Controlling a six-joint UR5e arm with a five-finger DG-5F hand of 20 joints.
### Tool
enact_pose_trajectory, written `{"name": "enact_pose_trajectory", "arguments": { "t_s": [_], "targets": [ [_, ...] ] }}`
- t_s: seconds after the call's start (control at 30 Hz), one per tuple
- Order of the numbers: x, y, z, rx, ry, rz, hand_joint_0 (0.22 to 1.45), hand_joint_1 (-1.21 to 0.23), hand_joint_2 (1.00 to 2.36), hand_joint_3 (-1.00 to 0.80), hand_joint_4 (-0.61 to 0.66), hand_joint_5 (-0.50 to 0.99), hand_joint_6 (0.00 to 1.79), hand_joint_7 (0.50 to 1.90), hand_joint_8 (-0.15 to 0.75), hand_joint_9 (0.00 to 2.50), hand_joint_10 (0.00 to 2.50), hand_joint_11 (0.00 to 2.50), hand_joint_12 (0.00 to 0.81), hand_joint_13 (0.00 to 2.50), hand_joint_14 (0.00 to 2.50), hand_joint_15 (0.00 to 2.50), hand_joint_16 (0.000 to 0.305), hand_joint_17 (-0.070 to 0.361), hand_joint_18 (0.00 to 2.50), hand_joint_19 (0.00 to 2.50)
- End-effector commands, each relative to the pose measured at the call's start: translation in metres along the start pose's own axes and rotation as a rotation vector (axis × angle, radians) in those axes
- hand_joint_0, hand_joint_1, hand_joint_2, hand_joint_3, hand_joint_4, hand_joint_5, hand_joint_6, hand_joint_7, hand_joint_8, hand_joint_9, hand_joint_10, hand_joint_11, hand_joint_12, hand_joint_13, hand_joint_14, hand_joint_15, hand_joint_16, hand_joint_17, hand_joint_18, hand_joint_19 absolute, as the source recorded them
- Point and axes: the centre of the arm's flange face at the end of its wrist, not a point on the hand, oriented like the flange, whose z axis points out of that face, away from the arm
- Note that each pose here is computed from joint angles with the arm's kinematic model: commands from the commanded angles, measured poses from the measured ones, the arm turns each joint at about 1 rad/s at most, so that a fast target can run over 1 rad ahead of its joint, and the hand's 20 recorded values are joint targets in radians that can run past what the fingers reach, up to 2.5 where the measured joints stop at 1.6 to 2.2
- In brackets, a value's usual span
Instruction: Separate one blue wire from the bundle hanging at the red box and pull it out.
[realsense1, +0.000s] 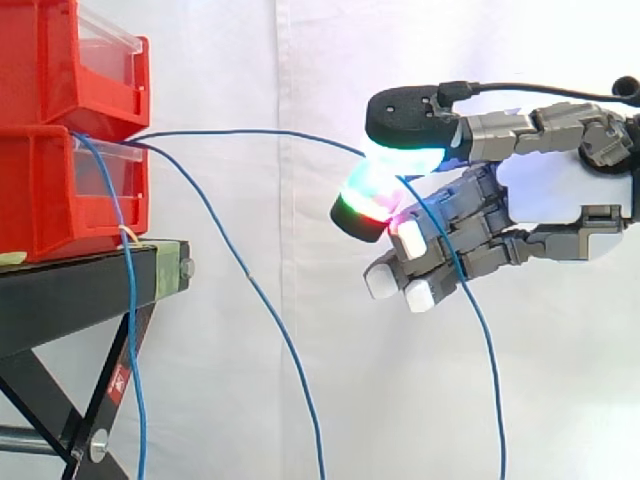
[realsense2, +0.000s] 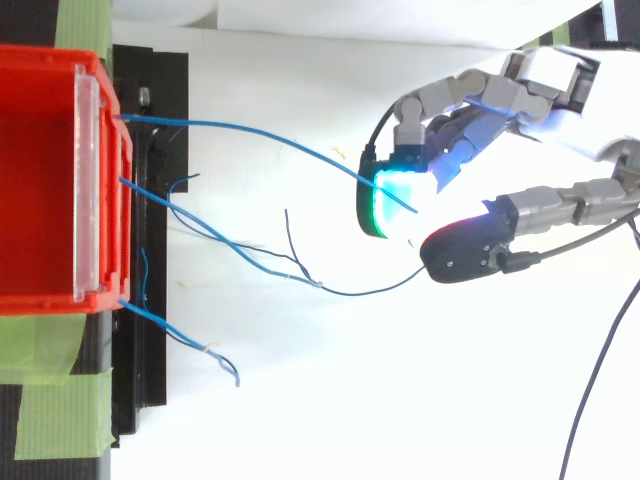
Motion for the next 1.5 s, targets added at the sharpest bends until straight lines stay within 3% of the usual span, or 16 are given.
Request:
{"name": "enact_pose_trajectory", "arguments": {
  "t_s": [0.0, 0.1, 1.47],
  "targets": [
    [-0.0003, -0.0001, 0.0000, 0.000, -0.001, 0.000, 0.60, -0.79, 1.03, 0.01, -0.09, -0.12, 0.80, 1.25, 0.262, 0.94, 0.02, 0.80, 0.372, 0.64, 0.02, 0.61, 0.047, 0.107, 0.52, 0.64],
    [-0.0003, -0.0007, -0.0004, 0.002, -0.001, -0.001, 0.60, -0.79, 1.03, 0.00, -0.09, -0.11, 0.80, 1.25, 0.261, 0.86, 0.02, 0.77, 0.372, 0.61, 0.02, 0.60, 0.047, 0.106, 0.49, 0.64],
    [-0.0003, -0.0001, 0.0000, 0.000, -0.001, 0.000, 0.60, -0.78, 1.03, -0.01, -0.08, -0.12, 0.80, 1.27, 0.281, 0.90, 0.02, 0.77, 0.382, 0.57, 0.02, 0.56, 0.050, 0.112, 0.45, 0.59]
  ]
}}
